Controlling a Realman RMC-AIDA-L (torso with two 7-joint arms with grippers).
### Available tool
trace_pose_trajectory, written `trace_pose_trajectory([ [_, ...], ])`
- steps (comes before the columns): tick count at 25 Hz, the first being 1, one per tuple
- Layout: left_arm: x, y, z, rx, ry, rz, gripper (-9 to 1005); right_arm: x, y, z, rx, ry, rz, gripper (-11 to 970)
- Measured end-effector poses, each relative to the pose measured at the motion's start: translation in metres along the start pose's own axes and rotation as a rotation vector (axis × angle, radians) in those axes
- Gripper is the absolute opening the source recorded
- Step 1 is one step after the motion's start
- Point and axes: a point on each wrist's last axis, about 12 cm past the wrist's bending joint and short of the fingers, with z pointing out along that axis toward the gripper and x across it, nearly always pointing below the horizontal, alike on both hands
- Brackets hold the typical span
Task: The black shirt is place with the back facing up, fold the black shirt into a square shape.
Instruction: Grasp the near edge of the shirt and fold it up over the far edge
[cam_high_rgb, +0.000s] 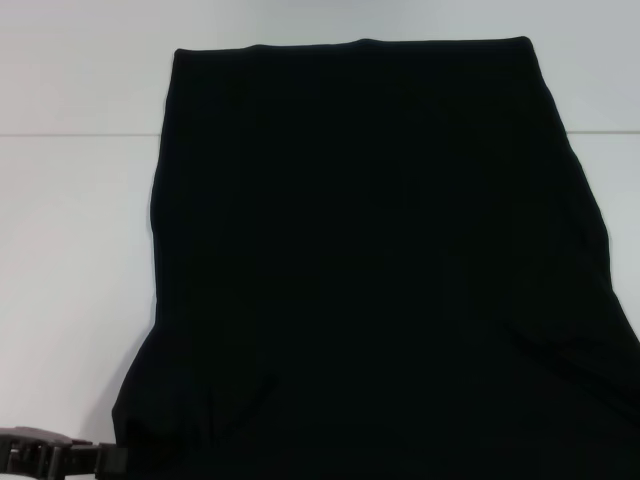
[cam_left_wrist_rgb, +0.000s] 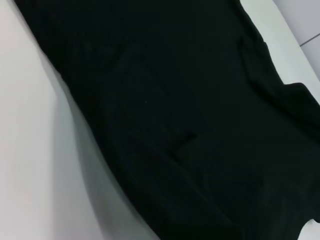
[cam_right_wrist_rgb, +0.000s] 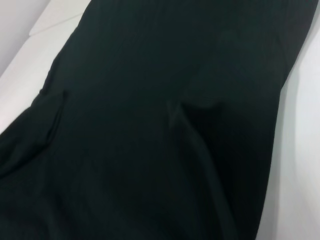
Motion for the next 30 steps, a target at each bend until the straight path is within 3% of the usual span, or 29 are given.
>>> trace_pose_trajectory([
  [3,-0.001,-0.001,0.001,0.010,-0.004,0.002,42,-0.001,0.001,-0.003,-0.007,-0.014,-0.004,88],
  [7,-0.017,-0.002,0.004,0.025,-0.019,0.028,41,-0.016,0.004,-0.001,-0.028,-0.045,-0.028,96],
  [16,-0.109,-0.007,0.013,0.036,-0.189,0.137,41,-0.079,0.014,0.032,-0.041,-0.192,-0.100,113],
  [21,-0.159,-0.004,0.017,-0.035,-0.368,0.148,42,-0.114,0.014,0.055,0.015,-0.303,-0.092,122],
  [30,-0.205,0.001,0.049,-0.218,-0.523,0.156,46,-0.164,0.017,0.111,0.189,-0.433,-0.061,139],
])
